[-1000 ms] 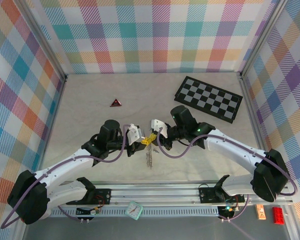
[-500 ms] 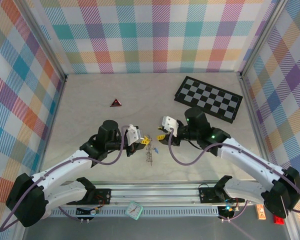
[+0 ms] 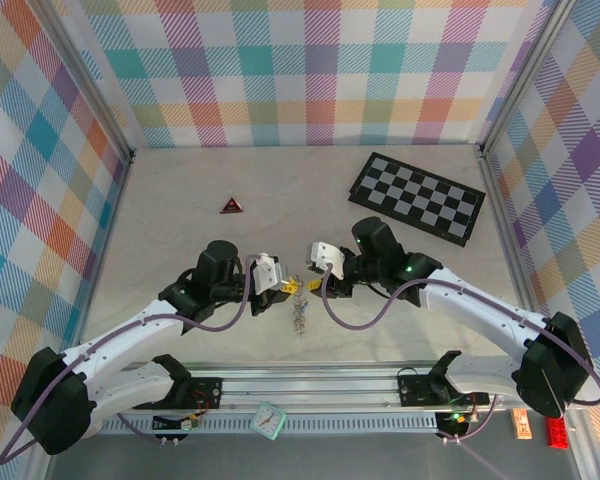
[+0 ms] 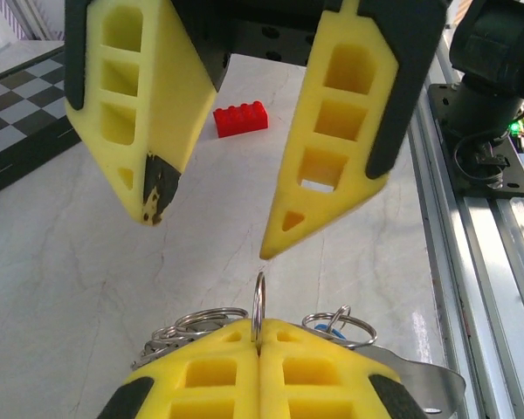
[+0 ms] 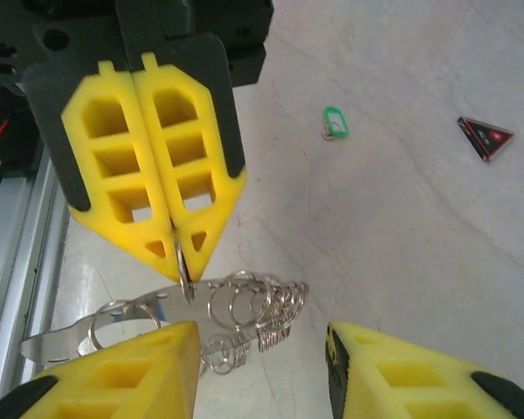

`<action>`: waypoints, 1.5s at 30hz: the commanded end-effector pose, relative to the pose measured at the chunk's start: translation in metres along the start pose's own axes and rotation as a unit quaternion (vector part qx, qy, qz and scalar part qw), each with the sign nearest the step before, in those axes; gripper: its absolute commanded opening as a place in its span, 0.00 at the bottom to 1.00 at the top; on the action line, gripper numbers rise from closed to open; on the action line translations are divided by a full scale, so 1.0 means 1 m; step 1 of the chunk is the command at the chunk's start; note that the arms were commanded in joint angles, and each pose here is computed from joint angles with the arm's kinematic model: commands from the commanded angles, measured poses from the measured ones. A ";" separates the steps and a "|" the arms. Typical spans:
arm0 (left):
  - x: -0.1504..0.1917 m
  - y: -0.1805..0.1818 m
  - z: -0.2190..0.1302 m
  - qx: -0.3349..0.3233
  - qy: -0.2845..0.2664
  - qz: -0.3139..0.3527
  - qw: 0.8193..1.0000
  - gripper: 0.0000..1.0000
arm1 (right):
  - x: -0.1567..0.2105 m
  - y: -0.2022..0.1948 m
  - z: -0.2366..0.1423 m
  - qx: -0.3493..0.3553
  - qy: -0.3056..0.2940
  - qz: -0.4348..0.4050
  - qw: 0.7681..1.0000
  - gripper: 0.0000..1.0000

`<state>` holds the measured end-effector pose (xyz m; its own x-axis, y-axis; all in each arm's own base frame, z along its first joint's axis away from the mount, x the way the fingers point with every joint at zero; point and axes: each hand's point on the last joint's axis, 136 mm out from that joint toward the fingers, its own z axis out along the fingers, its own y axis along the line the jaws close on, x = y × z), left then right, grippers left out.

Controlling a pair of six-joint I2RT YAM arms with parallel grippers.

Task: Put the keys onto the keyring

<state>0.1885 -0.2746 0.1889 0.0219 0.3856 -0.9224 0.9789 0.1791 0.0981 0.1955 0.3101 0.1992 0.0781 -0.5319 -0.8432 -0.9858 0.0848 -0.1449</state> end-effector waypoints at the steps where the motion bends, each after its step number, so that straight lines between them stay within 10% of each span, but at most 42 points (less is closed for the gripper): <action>1: -0.024 0.001 -0.005 -0.004 -0.013 0.033 0.999 0.00 | -0.012 0.012 -0.001 -0.034 -0.014 -0.025 0.999 0.42; 19: -0.016 0.003 -0.016 0.005 0.103 0.058 0.993 0.00 | -0.018 0.011 0.010 -0.008 -0.053 -0.046 0.997 0.38; 37: 0.001 0.017 -0.056 0.018 0.291 0.171 0.941 0.00 | -0.016 0.015 0.002 0.015 -0.119 -0.022 0.992 0.30; 45: -0.015 0.000 -0.050 0.043 0.234 0.148 0.960 0.00 | -0.030 0.024 0.006 -0.022 -0.184 0.001 0.983 0.26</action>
<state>0.1901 -0.2268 0.2070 0.1982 0.8233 -0.5319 0.9572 -0.0458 0.2857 0.1766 0.3237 0.1953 0.1093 -0.3062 -0.9457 -0.9857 0.0891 -0.1428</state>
